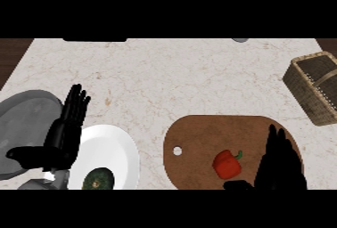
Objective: Pick the bell pepper from the cutting board and place it in the basket
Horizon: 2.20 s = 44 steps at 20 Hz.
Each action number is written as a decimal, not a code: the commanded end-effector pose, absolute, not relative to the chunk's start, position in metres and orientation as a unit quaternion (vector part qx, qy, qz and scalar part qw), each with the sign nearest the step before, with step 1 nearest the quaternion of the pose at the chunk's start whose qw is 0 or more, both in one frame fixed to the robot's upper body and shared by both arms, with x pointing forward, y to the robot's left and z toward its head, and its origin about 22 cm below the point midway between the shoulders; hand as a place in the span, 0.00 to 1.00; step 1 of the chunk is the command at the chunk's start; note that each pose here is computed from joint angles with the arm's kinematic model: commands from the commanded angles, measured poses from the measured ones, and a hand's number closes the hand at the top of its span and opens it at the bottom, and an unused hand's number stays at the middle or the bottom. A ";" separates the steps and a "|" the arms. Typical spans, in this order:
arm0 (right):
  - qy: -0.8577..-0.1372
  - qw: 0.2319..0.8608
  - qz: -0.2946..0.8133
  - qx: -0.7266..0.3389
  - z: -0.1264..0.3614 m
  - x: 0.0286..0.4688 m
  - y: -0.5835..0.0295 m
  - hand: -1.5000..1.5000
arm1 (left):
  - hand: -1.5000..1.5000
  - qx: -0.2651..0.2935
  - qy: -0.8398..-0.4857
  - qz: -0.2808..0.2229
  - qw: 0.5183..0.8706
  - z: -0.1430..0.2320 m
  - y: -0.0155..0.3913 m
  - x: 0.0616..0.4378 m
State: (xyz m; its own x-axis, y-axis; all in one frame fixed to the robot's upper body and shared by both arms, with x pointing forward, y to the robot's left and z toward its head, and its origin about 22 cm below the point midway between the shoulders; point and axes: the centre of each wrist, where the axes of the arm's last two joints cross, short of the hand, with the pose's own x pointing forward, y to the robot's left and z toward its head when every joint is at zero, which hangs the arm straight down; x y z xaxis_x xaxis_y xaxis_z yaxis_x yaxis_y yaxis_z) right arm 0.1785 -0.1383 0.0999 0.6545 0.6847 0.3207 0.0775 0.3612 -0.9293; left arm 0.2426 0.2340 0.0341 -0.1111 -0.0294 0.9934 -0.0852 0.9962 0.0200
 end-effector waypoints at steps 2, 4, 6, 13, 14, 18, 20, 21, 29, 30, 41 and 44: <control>-0.272 0.770 0.170 -0.552 0.104 0.184 -0.130 0.00 | 0.50 0.042 -0.745 0.020 0.666 0.025 0.226 0.244; -0.273 0.767 0.156 -0.559 0.099 0.188 -0.130 0.00 | 0.50 0.040 -0.742 0.028 0.669 0.039 0.232 0.255; -0.274 0.768 0.151 -0.558 0.092 0.187 -0.128 0.00 | 0.50 0.045 -0.743 0.021 0.668 0.033 0.241 0.245; -0.268 0.774 0.156 -0.552 0.092 0.205 -0.130 0.00 | 0.50 0.042 -0.747 0.023 0.663 0.030 0.241 0.254; -0.272 0.773 0.159 -0.550 0.092 0.199 -0.127 0.00 | 0.50 0.036 -0.743 0.024 0.668 0.028 0.236 0.256; -0.257 0.785 0.159 -0.541 0.089 0.198 -0.133 0.00 | 0.50 0.040 -0.742 0.023 0.669 0.020 0.225 0.236; -0.243 0.789 0.157 -0.542 0.073 0.198 -0.131 0.00 | 0.50 0.042 -0.740 0.020 0.671 0.027 0.238 0.245; -0.235 0.794 0.157 -0.538 0.077 0.206 -0.137 0.00 | 0.50 0.034 -0.741 0.024 0.670 0.041 0.232 0.245; -0.238 0.802 0.155 -0.526 0.067 0.214 -0.132 0.00 | 0.50 0.040 -0.744 0.030 0.667 0.037 0.238 0.254; -0.248 0.800 0.153 -0.524 0.068 0.207 -0.129 0.00 | 0.50 0.038 -0.739 0.019 0.673 0.031 0.230 0.241; -0.230 0.810 0.146 -0.520 0.049 0.202 -0.129 0.00 | 0.50 0.041 -0.743 0.028 0.667 0.037 0.241 0.245; -0.234 0.804 0.142 -0.528 0.047 0.217 -0.128 0.00 | 0.50 0.041 -0.746 0.021 0.664 0.031 0.242 0.242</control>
